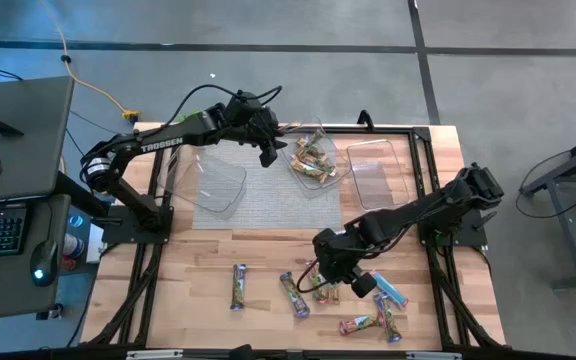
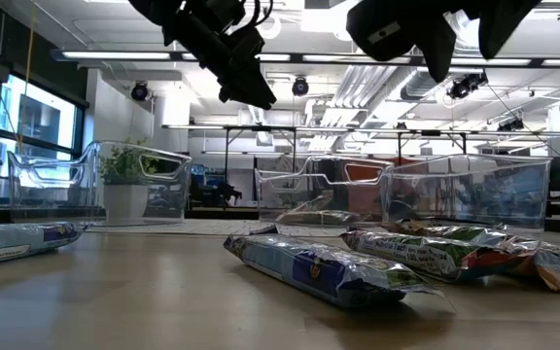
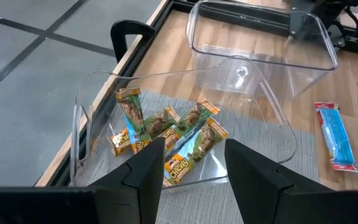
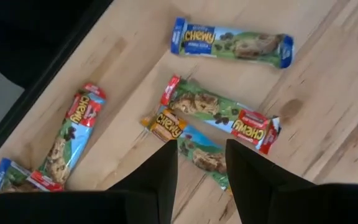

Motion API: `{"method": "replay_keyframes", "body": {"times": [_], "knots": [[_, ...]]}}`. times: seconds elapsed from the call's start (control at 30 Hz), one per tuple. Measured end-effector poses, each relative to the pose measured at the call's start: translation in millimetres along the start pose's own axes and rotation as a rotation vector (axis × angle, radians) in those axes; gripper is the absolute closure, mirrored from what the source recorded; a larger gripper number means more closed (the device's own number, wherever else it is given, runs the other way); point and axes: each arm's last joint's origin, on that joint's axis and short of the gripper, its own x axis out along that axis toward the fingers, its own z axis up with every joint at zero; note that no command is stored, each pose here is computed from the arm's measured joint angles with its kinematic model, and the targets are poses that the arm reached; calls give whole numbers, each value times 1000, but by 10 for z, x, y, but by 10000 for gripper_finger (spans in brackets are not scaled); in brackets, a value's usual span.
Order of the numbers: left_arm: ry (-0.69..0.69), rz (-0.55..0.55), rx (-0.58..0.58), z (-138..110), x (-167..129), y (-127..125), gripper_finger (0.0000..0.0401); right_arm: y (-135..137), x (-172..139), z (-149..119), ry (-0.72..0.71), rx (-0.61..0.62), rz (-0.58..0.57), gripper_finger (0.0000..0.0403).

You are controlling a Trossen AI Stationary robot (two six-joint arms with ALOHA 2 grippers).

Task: Pick and place Granola Bars by type
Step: Put the yellow granola bar into the middle transparent bin

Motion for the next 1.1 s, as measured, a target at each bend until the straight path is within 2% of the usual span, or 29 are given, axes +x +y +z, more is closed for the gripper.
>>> {"method": "replay_keyframes", "body": {"times": [0.13, 0.37, 0.47, 0.77, 0.87, 1.1], "knots": [[6, -6, 2, -4, 4, -22, 240, 28, 84, 11, 16, -52, 16, 284], [42, -26, -32, -36, 9, -64, 240, 227, 228, 45, 37, -372, 66, 284], [54, -34, -56, -44, 16, -102, 240, 336, 292, 66, 40, -441, 83, 284], [57, -51, -59, -38, 30, -200, 240, 452, 345, 216, -84, -495, 44, 284], [58, -53, -59, -38, 30, -202, 240, 435, 372, 213, -75, -488, 41, 284], [61, -52, -60, -43, 30, -200, 240, 387, 473, 191, -6, -464, -52, 284]]}}
